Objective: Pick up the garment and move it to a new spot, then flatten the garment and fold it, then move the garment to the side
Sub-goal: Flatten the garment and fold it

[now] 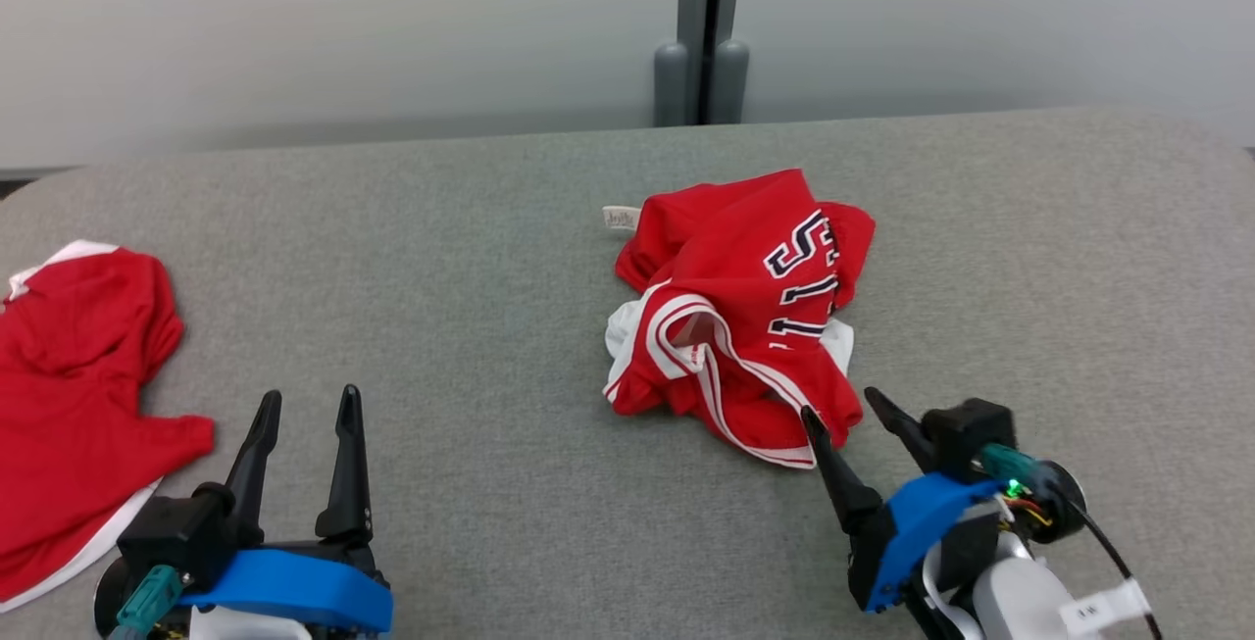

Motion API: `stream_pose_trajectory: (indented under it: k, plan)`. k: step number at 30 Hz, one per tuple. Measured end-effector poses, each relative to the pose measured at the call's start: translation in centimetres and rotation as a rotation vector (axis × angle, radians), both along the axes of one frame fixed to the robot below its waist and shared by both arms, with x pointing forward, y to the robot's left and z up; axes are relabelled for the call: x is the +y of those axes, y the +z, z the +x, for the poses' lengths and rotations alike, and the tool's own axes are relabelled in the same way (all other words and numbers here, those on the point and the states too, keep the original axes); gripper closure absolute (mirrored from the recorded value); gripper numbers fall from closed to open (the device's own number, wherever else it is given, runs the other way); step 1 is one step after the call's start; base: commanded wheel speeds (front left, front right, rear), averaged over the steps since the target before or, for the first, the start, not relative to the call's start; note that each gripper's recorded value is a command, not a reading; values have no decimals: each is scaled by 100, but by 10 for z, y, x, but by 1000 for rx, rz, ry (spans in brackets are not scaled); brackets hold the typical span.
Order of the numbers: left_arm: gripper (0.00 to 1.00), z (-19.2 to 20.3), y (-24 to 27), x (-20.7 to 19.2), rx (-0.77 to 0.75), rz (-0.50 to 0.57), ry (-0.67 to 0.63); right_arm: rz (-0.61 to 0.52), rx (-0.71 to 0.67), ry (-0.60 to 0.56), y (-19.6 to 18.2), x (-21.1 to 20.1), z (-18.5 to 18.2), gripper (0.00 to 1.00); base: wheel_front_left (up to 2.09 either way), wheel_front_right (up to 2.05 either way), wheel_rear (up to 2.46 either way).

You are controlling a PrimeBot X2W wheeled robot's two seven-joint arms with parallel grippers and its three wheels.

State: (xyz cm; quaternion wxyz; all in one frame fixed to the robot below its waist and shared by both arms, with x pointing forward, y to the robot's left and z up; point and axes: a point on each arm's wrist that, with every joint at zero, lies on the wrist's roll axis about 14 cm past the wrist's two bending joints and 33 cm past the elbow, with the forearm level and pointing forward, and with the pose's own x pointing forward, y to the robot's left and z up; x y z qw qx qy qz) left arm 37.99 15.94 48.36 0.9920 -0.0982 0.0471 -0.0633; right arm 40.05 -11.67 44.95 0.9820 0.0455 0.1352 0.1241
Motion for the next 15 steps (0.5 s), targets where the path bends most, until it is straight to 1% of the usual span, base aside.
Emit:
stream_pose_trajectory:
  k: [6, 10, 12, 13, 14, 15]
  plan:
    - [0, 6, -5, 6, 14, 1, 14, -168, 143, 99, -43, 14, 12, 0, 0, 0, 0]
    - [0, 6, -7, 9, 20, 0, 23, -238, 212, 114, -65, 11, 17, 0, 0, 0, 0]
    - [0, 6, -7, 11, 18, 2, 27, -243, 239, 120, -72, 12, 18, 0, 0, 0, 0]
    - [0, 5, -6, 12, 17, 4, 29, -242, 244, 121, -73, 12, 19, 66, 0, 0, 0]
    - [0, 4, -7, 13, 18, 5, 32, -235, 245, 123, -73, 14, 20, 100, 0, 0, 0]
    - [0, 3, -6, 14, 17, 5, 33, -225, 247, 123, -73, 15, 20, 100, 0, 0, 0]
